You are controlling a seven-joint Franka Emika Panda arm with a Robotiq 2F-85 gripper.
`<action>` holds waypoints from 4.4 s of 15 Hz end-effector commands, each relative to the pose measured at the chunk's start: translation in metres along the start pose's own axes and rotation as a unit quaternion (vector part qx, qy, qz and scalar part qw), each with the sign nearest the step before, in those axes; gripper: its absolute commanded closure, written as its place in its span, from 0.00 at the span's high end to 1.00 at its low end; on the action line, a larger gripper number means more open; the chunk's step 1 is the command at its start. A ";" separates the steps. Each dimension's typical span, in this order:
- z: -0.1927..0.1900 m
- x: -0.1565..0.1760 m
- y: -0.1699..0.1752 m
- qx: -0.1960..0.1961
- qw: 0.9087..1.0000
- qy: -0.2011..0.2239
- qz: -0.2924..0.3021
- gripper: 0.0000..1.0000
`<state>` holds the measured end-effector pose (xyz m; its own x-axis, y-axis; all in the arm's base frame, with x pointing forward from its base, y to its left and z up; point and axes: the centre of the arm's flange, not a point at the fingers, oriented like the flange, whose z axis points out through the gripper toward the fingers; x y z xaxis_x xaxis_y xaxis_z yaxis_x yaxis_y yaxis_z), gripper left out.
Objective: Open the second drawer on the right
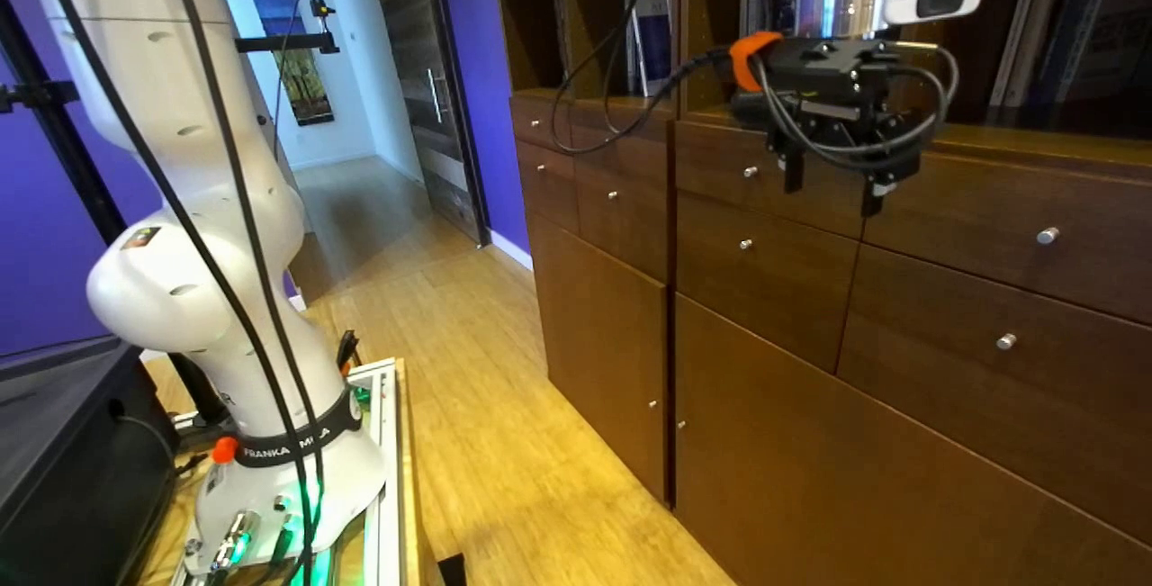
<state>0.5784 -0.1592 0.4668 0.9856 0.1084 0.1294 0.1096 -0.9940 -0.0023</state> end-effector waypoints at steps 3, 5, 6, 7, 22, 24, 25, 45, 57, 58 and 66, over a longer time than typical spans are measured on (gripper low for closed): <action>0.027 -0.002 0.037 -0.007 1.000 -0.002 -0.009 1.00; 0.040 -0.005 0.055 -0.006 1.000 -0.003 -0.006 1.00; 0.042 -0.004 0.058 -0.006 1.000 -0.004 -0.006 1.00; 0.042 -0.003 0.058 -0.006 1.000 -0.003 -0.006 1.00; 0.131 0.034 0.117 0.008 0.997 0.071 0.000 1.00; 0.138 0.041 0.119 0.006 0.996 0.089 -0.002 1.00; 0.143 0.046 0.120 0.006 0.995 0.095 0.000 1.00; 0.173 0.077 0.139 -0.003 0.987 0.154 -0.050 0.40; 0.167 0.071 0.135 0.004 0.990 0.131 -0.057 0.04; 0.165 0.069 0.136 -0.001 0.991 0.125 -0.056 0.04; 0.157 0.028 0.159 -0.003 0.995 0.085 -0.059 0.04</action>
<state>0.6774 -0.2870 0.3066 0.9142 0.2053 0.3494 0.2145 -0.9767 0.0126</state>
